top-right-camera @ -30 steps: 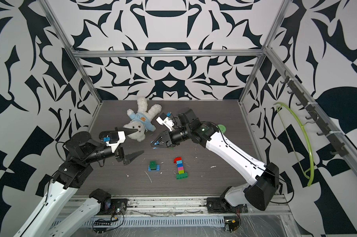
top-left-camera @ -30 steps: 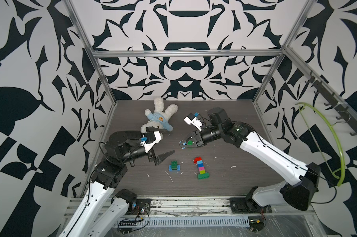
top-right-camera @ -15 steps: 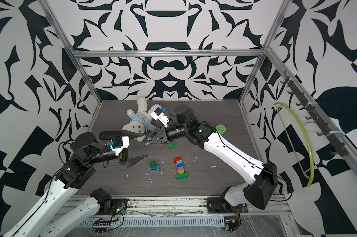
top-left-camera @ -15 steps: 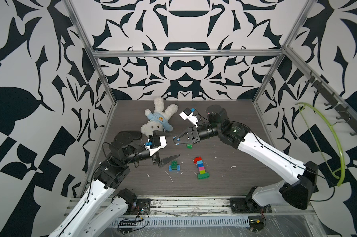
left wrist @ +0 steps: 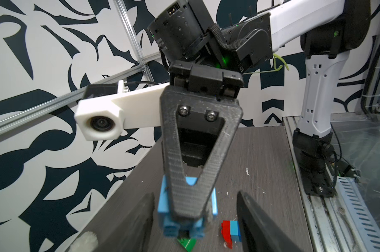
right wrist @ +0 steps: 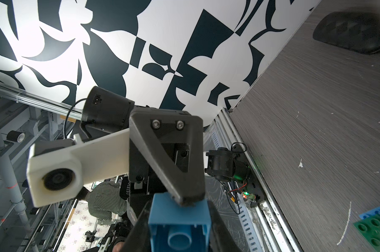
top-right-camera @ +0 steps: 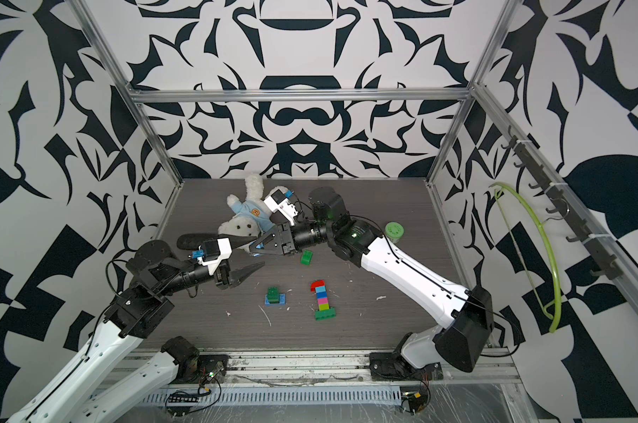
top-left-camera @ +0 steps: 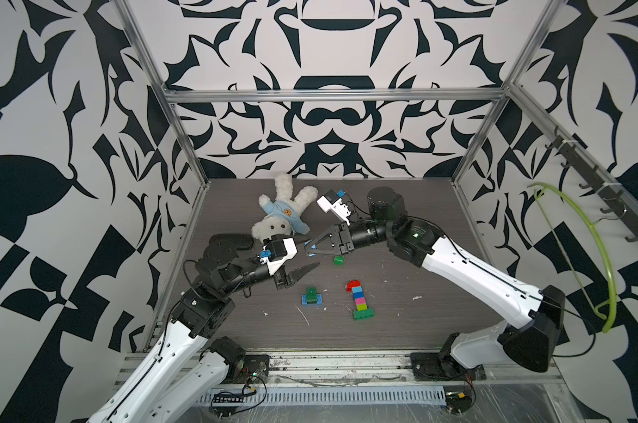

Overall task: Assemble the number 1 with lego
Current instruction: Pick up the lego brick from the center of the board.

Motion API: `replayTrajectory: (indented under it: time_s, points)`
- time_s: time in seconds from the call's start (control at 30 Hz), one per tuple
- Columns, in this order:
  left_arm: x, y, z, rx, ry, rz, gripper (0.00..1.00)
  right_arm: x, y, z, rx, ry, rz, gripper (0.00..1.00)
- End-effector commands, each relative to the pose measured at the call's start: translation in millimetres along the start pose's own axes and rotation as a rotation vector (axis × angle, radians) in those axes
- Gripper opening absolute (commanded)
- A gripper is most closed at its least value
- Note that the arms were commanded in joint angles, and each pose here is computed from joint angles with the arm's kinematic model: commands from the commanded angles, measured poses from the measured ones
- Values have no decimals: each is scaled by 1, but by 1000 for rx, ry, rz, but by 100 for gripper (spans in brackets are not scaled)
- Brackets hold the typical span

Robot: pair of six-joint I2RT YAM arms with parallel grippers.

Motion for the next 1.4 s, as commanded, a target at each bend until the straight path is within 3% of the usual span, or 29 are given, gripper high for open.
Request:
replayTrajectory:
  time_s: [0.0, 0.37, 0.73, 0.77, 0.8, 0.9, 0.97, 1.2, 1.37]
  points:
    - [-2, -1, 1, -17, 7, -5, 63, 21, -6, -3, -23, -72, -52, 0]
    - [-3, -1, -1, -32, 13, 14, 51, 20, -5, -3, -23, -69, -53, 0]
    - [0, 0, 2, -15, 9, -14, 32, 20, -6, -3, -31, -70, -49, 0]
    - [0, 0, 3, -7, 6, -19, 32, 20, -7, -3, -39, -74, -44, 3]
    - [0, -1, 4, 2, 2, -21, 31, 21, -8, -4, -50, -80, -30, 18]
    - [0, -2, 12, 67, -37, -34, 32, 21, -24, -8, -128, -113, 49, 43]
    - [0, -4, 20, 136, -77, -46, 32, 16, -43, -11, -214, -119, 130, 48]
    - [0, -10, 45, 351, -244, -85, 31, -31, -122, -1, -520, 7, 482, 50]
    - [4, -5, 58, 517, -376, -83, 29, -71, -153, 25, -570, 157, 806, 41]
Point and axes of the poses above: each gripper's point midway between its finger pads, its own y axis out along the fingers, its own x axis along the line the jaws close on, z = x × y, the point moved 6 cm from there along -y, back along the fingers, and after that the axes turned 1 degree about y, right-handed, at the moved point
